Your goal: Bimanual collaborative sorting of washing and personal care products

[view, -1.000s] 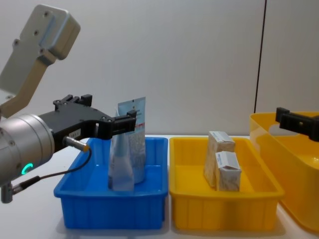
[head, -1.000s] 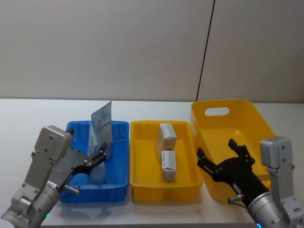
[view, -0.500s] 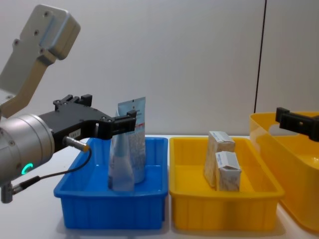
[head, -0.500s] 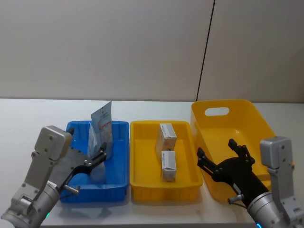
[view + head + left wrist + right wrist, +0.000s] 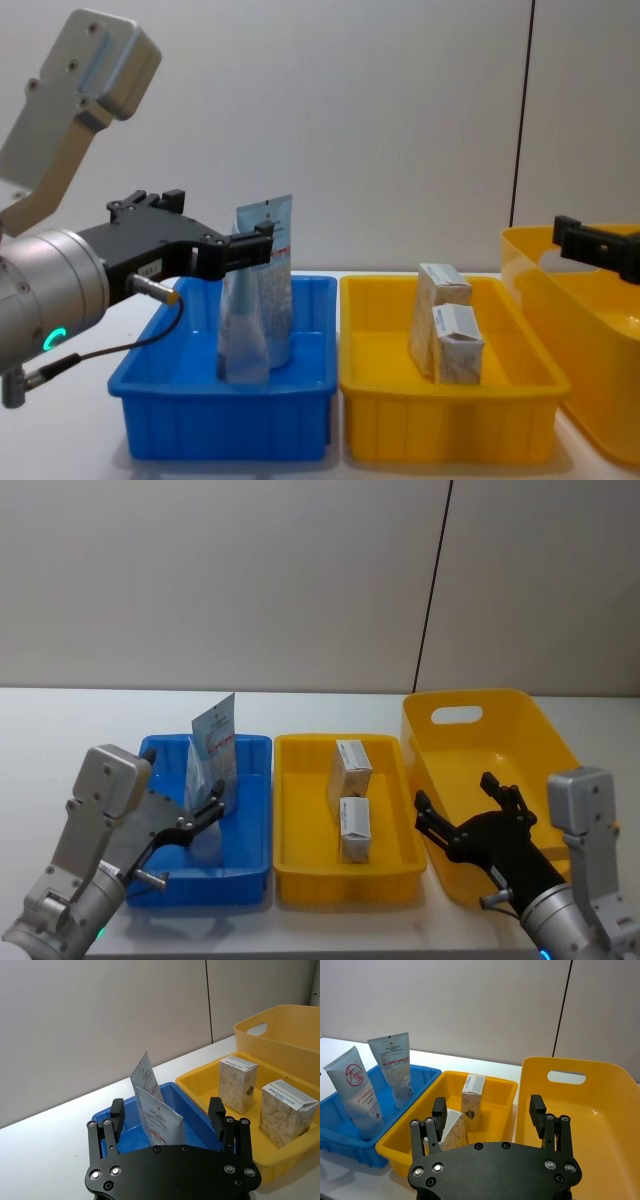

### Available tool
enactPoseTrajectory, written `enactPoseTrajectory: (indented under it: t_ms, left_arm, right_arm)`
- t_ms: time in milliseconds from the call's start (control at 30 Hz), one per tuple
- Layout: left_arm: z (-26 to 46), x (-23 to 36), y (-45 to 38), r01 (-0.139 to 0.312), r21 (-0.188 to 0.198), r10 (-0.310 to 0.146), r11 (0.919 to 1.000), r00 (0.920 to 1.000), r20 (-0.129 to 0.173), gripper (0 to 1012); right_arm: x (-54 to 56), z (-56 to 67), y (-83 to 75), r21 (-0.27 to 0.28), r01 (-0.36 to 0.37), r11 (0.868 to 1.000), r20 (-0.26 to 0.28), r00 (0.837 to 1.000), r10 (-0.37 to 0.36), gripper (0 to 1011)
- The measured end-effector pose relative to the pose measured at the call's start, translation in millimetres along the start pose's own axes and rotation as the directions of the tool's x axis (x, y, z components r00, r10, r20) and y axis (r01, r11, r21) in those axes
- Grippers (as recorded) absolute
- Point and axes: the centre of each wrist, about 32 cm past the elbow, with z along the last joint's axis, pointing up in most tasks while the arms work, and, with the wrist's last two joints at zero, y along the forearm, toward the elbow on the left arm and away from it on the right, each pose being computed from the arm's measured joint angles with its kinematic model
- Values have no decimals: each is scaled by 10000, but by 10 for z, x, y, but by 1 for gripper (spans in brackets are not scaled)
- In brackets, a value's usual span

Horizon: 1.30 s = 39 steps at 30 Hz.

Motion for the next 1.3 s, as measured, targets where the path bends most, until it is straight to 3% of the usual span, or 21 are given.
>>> enactPoseTrajectory:
  t_ms: [233,667,867,1000,1300]
  left_arm:
    - [0,0,0,0,0,0,10000,10000,-1,1001]
    - [0,0,0,0,1,0,10000,10000,0,1002]
    - [0,0,0,-1,0,1,10000,10000,-1,1002]
    - [0,0,0,0,1,0,10000,10000,-1,1002]
    - [0,0,0,-1,0,1,10000,10000,-1,1001]
  right_arm:
    - [-9,28,33,-220,-59,9997,-10,10000,59,1003]
    - [-48,205,221,-1533,-367,9875,-252,9991,333,1003]
    - [-89,299,373,-2349,-576,9703,-403,9980,495,1003]
    - [-151,356,516,-3045,-763,9495,-502,9967,640,1003]
    - [-277,378,744,-3883,-827,9178,-408,9965,725,1003]
